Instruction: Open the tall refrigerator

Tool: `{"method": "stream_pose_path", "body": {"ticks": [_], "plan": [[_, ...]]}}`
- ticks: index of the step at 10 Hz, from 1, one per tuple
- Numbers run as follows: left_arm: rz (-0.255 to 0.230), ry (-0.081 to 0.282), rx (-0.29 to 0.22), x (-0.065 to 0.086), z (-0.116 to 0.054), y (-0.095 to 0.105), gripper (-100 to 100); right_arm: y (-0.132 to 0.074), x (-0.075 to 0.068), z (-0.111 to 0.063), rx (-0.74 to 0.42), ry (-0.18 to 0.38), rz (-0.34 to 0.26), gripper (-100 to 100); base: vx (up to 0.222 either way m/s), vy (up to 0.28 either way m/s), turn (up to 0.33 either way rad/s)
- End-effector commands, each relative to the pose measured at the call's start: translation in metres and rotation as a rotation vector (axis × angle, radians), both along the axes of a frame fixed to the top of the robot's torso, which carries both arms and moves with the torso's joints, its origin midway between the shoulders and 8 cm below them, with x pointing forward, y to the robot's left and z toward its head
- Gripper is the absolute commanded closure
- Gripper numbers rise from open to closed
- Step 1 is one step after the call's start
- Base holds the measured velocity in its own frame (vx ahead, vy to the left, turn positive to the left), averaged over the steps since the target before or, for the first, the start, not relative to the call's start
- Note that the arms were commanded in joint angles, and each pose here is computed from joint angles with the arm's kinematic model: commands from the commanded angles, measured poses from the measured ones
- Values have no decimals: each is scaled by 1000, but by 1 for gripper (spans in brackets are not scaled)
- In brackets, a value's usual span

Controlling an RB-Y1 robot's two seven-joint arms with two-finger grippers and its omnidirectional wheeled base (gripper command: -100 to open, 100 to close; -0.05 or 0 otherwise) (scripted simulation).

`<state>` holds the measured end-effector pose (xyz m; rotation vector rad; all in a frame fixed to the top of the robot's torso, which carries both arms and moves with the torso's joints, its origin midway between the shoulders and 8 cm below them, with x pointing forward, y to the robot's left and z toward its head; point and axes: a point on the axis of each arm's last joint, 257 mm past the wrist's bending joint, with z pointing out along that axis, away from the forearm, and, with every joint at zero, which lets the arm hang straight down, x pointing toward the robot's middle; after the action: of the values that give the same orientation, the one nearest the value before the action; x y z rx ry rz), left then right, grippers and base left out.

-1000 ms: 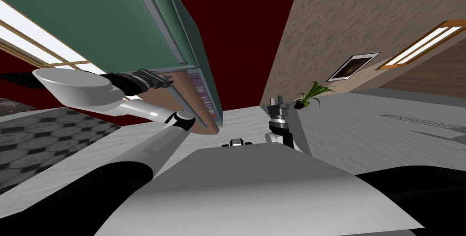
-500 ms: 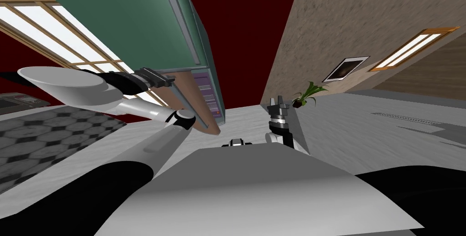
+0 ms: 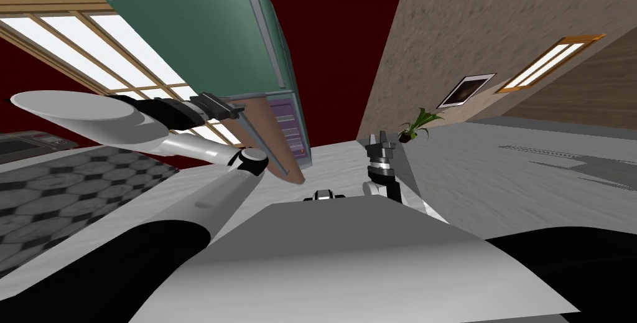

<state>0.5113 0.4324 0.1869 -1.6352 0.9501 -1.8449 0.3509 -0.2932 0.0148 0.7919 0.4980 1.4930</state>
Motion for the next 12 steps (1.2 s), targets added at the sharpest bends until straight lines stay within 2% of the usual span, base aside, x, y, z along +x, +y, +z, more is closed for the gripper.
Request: {"method": "stream_pose_path", "body": {"ticks": [1, 2, 4, 5, 7, 8, 9, 11, 12], "plan": [[-73, 4, -3, -6, -2, -17, 100, 0, 0, 0, 0, 0, 0, 0, -168, 237, -36], [-73, 4, -3, -6, -2, -17, 100, 0, 0, 0, 0, 0, 0, 0, -141, 178, -12], [-147, 6, 0, -12, -3, -36, 100, 0, 0, 0, 0, 0, 0, 0, -169, 227, -21], [-147, 6, 0, -12, -3, -36, 100, 0, 0, 0, 0, 0, 0, 0, -140, 225, -27], [-220, 5, 7, -19, -4, -54, 100, 0, 0, 0, 0, 0, 0, 0, -150, 209, -18], [-221, 7, 7, -19, -5, -54, 100, 0, 0, 0, 0, 0, 0, 0, -154, 210, -22], [-208, -12, 10, -21, 2, -51, 100, 0, 0, 0, 0, 0, 0, 0, -72, 83, -5], [-269, -11, 10, -18, 2, -70, 100, 0, 0, 0, 0, 0, 0, 0, -120, 236, -84], [-269, -11, 10, -18, 2, -70, 100, 0, 0, 0, 0, 0, 0, 0, -134, 264, -78]]}}
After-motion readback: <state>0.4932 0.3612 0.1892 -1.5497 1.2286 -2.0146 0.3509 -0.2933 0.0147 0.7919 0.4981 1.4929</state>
